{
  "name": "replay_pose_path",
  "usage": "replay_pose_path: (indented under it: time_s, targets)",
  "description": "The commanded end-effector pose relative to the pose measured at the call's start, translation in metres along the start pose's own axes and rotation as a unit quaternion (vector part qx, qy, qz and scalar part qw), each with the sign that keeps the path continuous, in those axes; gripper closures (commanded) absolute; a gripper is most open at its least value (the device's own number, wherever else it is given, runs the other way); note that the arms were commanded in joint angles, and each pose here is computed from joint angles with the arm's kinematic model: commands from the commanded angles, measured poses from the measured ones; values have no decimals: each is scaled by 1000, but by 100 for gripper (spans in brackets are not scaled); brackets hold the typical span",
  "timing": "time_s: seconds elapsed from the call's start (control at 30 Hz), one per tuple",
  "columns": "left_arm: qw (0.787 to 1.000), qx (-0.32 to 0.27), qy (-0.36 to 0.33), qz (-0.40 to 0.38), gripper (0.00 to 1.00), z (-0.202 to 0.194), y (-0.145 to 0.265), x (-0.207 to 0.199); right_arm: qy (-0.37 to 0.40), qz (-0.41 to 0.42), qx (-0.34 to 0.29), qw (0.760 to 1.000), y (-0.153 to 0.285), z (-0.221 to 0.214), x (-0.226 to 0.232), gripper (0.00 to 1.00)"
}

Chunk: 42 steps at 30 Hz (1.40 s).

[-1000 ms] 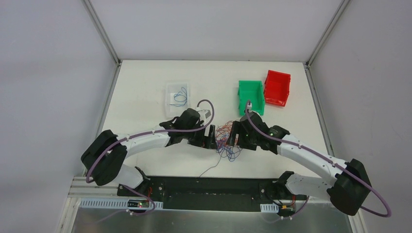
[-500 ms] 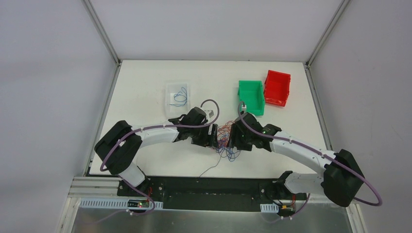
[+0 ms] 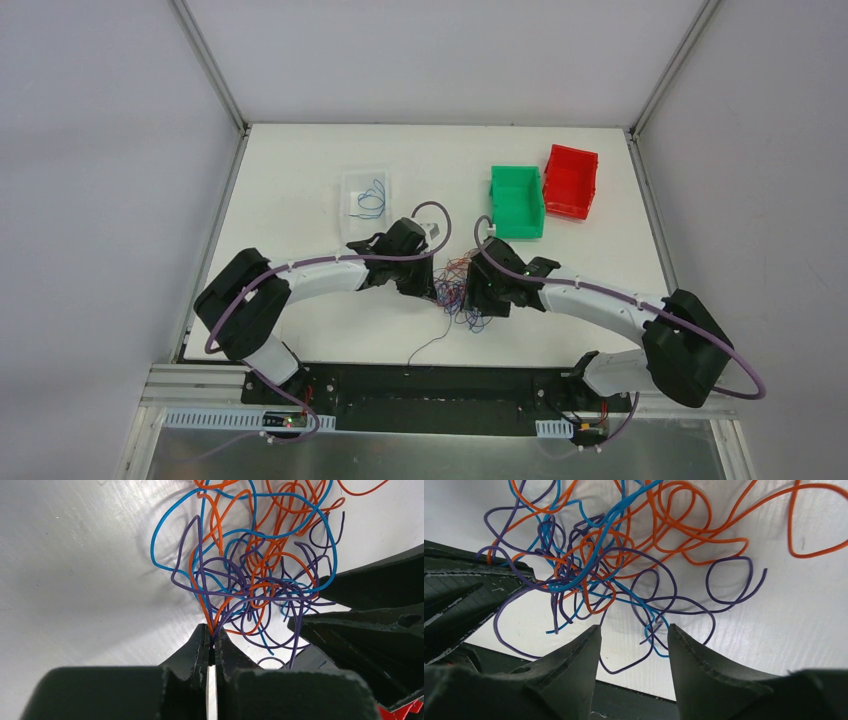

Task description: Untangle the cables

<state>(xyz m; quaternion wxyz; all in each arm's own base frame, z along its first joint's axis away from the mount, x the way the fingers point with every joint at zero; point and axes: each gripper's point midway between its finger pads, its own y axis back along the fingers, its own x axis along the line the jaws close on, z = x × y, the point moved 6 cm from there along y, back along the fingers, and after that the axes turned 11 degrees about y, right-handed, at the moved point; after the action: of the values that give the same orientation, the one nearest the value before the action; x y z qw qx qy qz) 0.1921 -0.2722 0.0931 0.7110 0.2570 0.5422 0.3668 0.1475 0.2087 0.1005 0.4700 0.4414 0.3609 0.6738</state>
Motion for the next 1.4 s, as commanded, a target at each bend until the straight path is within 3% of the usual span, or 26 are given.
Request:
replay_pose_path:
  time_s: [0.0, 0.3, 0.57, 0.63, 0.7, 0.9, 1.13, 1.37]
  targets:
    - [999, -27, -16, -13, 100, 9, 12, -15, -35, 22, -2, 999, 0, -6, 7, 45]
    - [997, -60, -50, 5, 100, 35, 25, -25, -49, 8, -42, 998, 7, -2, -1, 43]
    - [997, -45, -69, 0, 99, 60, 25, -51, -67, -1, -97, 993, 22, 12, -3, 41]
    - [997, -43, -69, -8, 69, 58, 29, -53, -69, -1, -103, 992, 24, 13, -4, 39]
    - [997, -38, -66, -13, 48, 51, 33, -51, -67, -3, -106, 992, 24, 13, -5, 37]
    - [997, -49, -64, -9, 21, 22, 61, -29, -66, -16, -105, 992, 23, 12, -10, 36]
    - [995, -52, -85, -25, 22, -5, 77, -26, -62, -16, -112, 992, 25, 20, -6, 35]
    - [994, -31, -102, -11, 28, -9, 54, -37, -75, -19, -126, 989, 30, 24, -7, 36]
